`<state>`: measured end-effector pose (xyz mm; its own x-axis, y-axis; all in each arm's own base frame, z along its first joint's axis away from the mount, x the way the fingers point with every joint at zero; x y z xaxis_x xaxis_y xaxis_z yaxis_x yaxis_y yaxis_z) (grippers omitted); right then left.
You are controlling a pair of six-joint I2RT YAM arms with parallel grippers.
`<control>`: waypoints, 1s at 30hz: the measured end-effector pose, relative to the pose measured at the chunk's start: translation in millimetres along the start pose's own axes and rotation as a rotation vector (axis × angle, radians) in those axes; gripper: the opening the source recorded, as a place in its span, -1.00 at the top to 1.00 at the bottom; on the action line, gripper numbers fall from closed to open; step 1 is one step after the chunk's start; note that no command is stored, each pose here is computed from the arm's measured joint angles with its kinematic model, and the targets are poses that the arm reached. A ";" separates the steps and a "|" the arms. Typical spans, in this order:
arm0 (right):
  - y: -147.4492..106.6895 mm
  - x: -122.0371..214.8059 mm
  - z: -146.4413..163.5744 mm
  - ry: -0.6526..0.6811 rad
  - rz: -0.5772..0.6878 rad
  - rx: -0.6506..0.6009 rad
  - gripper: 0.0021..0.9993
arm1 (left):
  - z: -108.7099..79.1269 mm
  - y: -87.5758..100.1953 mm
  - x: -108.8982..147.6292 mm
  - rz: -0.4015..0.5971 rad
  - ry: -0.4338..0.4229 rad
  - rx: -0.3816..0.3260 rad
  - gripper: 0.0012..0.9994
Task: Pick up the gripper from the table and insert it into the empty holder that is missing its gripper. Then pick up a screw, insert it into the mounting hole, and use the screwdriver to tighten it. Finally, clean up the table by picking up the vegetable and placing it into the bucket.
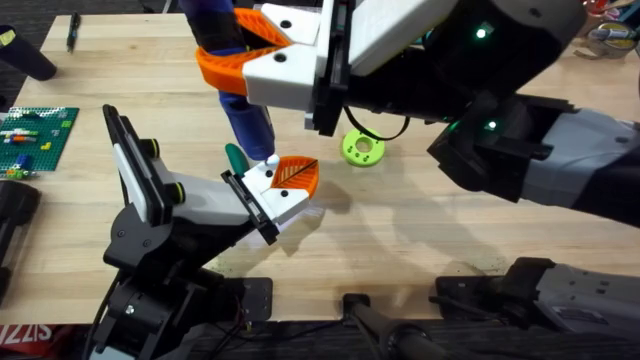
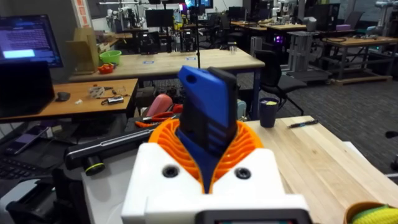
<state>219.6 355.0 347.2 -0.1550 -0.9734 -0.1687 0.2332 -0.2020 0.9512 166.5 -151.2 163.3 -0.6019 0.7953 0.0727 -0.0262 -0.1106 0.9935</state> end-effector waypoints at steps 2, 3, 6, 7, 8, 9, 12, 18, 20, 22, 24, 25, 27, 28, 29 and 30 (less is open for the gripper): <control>-0.5 0.0 -0.5 -0.002 0.003 -0.003 0.92 | 0.0 0.4 0.0 -0.001 0.000 0.004 0.97; -0.6 0.0 -0.8 -0.004 0.003 -0.004 0.92 | -0.1 0.8 0.0 -0.003 -0.001 0.005 0.97; 2.8 0.2 0.5 0.001 -0.013 -0.005 0.92 | 0.1 1.4 0.0 -0.005 0.000 0.004 0.97; 5.5 0.7 1.5 0.007 -0.028 -0.005 0.92 | 0.1 1.5 0.0 -0.006 0.000 0.003 0.97; 9.1 1.0 3.1 0.016 -0.046 -0.002 0.92 | 0.1 1.6 0.0 -0.006 0.000 0.003 0.97; 12.7 1.4 4.6 0.024 -0.063 0.002 0.92 | 0.2 1.6 0.0 -0.006 0.001 0.003 0.97; 21.6 2.4 8.7 0.041 -0.099 0.011 0.92 | 0.2 1.5 0.0 -0.006 0.001 0.003 0.97; 19.5 2.9 11.3 0.060 -0.088 0.001 0.92 | 0.2 1.6 0.0 -0.006 0.001 0.003 0.97; 18.3 3.8 13.0 0.077 -0.078 0.002 0.92 | 0.2 1.6 0.0 -0.006 0.001 0.003 0.97; 17.1 5.2 14.3 0.095 -0.067 0.005 0.92 | 0.2 1.6 0.0 -0.006 0.001 0.003 0.97; 16.5 6.7 14.5 0.108 -0.059 0.005 0.92 | 0.2 1.6 0.0 -0.006 0.001 0.003 0.97; 16.4 7.3 14.5 0.111 -0.056 0.006 0.92 | 0.2 1.6 0.0 -0.006 0.001 0.003 0.97; 16.1 8.1 14.4 0.116 -0.052 0.008 0.92 | 0.2 1.6 0.0 -0.006 0.001 0.003 0.97; 16.0 8.4 14.4 0.118 -0.051 0.008 0.92 | 0.2 1.6 0.0 -0.006 0.001 0.003 0.97; 15.9 8.4 14.7 0.120 -0.050 0.008 0.92 | 0.2 1.6 0.0 -0.006 0.001 0.003 0.97; 15.6 8.4 15.1 0.123 -0.049 0.008 0.92 | 0.2 1.6 0.0 -0.006 0.001 0.003 0.97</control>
<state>207.5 345.3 364.6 -0.0471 -0.9685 -0.2447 0.2203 -0.2490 0.9431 166.6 -151.3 164.9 -0.6023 0.7955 0.0662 -0.0280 -0.1040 0.9942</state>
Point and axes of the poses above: each hand's point on the last joint's axis, 136 mm out from that joint toward the fingers, its own x axis back along the fingers, its own z axis along the line the jaws close on, y = z × x, the point moved 1 cm from there along x, back along the fingers, and after that the axes turned 14 degrees about -x, right-handed, at the moved point
